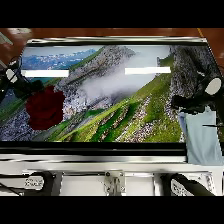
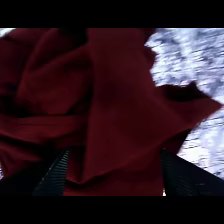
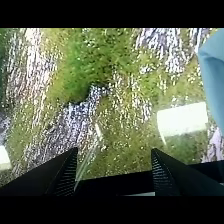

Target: Fold the shirts.

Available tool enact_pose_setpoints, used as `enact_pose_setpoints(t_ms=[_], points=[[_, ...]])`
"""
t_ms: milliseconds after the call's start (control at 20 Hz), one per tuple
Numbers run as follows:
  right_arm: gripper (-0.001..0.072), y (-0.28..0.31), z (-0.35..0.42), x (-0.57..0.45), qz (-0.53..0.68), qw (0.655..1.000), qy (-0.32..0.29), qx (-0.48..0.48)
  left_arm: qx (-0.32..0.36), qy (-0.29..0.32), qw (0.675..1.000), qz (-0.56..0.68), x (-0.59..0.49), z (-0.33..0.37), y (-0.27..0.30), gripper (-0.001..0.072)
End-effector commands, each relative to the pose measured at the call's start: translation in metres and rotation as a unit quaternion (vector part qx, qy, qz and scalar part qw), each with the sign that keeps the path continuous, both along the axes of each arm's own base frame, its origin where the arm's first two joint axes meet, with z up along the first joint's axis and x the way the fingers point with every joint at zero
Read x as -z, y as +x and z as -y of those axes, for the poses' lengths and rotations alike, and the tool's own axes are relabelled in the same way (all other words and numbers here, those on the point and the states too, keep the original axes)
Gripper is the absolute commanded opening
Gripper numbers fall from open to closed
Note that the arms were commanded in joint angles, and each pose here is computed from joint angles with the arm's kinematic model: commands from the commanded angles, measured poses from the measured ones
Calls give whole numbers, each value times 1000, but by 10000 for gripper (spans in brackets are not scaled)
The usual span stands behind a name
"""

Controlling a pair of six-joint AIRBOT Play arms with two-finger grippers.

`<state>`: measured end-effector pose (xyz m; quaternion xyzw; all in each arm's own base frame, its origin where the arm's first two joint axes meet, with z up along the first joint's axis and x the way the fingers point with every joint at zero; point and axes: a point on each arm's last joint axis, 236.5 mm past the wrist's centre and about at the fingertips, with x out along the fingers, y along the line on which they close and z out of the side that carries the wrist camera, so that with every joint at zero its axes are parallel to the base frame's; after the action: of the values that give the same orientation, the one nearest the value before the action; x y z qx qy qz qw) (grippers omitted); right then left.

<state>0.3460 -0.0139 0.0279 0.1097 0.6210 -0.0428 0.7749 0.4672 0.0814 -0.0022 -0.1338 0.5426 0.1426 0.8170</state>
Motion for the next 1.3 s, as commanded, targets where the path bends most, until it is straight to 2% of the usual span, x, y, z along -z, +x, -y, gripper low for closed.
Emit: enact_pose_setpoints(t_ms=[0, 200, 250, 300, 350, 400, 600, 750, 1000, 1250], points=[[588, -7, -1, 20, -45, 999, 5, -2, 2, -55, 995, -81, 46, -7, -15, 679], [588, -8, -1, 22, -50, 999, 5, -2, 6, -79, 989, -123, 82, 5, -21, 677], [588, -9, -1, 23, -51, 999, 5, -2, 6, -88, 987, -137, 90, 8, -25, 648], [588, -10, -1, 23, -53, 999, 6, -2, 5, -95, 985, -145, 96, 11, -27, 572], [588, -9, -1, 23, -52, 999, 5, -3, 4, -104, 984, -147, 98, 15, -27, 260], [589, -9, -1, 23, -52, 999, 3, -6, 15, -118, 983, -141, 95, 23, -25, 53], [588, -13, 10, 20, -59, 998, -24, -27, 111, -133, 984, -47, 26, 65, 6, 40], [587, -15, -1, -18, -28, 999, -7, -37, 214, -141, 965, 48, -68, 146, 3, 40], [588, -19, -7, -120, 122, 991, -17, -46, 399, -157, 899, 93, -137, 330, -74, 39], [587, -56, -10, -167, 180, 982, -30, -46, 505, -207, 834, 79, -103, 505, -168, 39]])
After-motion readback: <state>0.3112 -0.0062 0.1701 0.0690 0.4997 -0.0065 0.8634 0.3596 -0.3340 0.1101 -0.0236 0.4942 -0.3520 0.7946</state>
